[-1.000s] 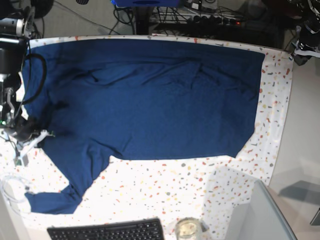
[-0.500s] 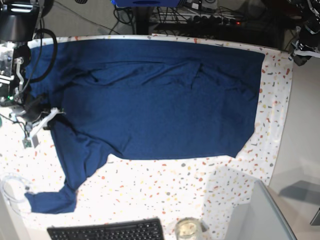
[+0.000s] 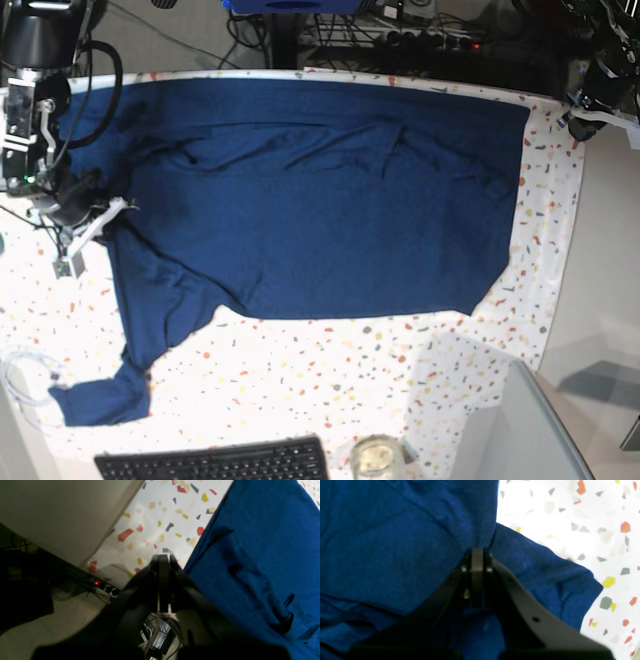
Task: Layout the t-shirt on the table in an organized manner, then fold the t-shirt properly
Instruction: 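Grasp the side edge of the shirt with the right gripper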
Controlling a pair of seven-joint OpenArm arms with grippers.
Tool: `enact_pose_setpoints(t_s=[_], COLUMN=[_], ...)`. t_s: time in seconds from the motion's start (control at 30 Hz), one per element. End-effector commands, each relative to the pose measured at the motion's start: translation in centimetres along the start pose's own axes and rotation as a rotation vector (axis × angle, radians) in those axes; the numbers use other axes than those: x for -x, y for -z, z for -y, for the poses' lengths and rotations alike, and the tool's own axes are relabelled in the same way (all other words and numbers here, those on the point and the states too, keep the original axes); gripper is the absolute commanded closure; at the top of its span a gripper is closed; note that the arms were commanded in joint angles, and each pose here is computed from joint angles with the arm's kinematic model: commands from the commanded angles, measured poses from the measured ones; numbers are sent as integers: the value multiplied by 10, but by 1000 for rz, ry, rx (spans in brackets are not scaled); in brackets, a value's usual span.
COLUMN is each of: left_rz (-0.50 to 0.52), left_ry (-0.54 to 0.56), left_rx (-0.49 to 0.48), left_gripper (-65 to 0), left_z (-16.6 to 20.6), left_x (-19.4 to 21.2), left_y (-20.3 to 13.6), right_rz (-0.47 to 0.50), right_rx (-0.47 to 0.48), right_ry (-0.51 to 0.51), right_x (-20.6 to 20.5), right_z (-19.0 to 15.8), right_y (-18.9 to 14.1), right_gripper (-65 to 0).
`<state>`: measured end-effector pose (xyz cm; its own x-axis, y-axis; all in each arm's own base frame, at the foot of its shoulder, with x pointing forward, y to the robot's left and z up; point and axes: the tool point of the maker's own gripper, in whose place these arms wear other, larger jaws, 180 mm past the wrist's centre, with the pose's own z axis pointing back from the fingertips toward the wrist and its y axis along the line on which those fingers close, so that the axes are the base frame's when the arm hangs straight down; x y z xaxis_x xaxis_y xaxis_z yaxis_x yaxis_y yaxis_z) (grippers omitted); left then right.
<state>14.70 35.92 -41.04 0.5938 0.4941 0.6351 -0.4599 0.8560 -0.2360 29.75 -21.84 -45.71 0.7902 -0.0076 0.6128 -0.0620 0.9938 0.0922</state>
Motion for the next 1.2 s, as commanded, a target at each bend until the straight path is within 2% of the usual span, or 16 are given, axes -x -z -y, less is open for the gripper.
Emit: enact_pose_setpoints(t_s=[0.0,0.1,0.17,0.23,0.3,0.43,0.53,0.63,0.83,0.97,1.03,1.17], left_rz=[39,41,41,41,41,41,41,36,36,35,35,36], left_ry=[16,16,16,16,16,16,15,15,15,16,16,17], left_rx=[3,0,0,0,0,0,-2,-6,-8,-6,-5,-3], left_gripper=[0,0,0,0,0,0,0,0,0,0,0,0], left_z=[-1,-2,-2,-2,-2,-2,-3,-4,-5,-5,-4,-3], left_x=[-13,-14,-14,-14,-14,-14,-14,-12,-11,-11,-12,-12], left_y=[-3,-4,-4,-4,-4,-4,-4,-6,-6,-6,-5,-5], right_rz=[48,14,40,70,99,74,3,1,-57,-82,-85,-86], right_rx=[7,8,10,10,14,2,-5,-16,32,19,14,-28], right_ry=[-5,-13,-22,-25,-27,30,105,171,112,108,108,87], right_x=[-17,-17,-31,-48,-70,-95,-95,-95,-74,-61,-60,-60], right_z=[5,4,4,4,6,15,29,31,41,32,30,22], right_y=[-4,-5,-8,-7,-5,20,44,63,75,78,79,79], right_gripper=[-45,-204,-312,-372,-392,-393,-390,-390,-390,-386,-332,-152])
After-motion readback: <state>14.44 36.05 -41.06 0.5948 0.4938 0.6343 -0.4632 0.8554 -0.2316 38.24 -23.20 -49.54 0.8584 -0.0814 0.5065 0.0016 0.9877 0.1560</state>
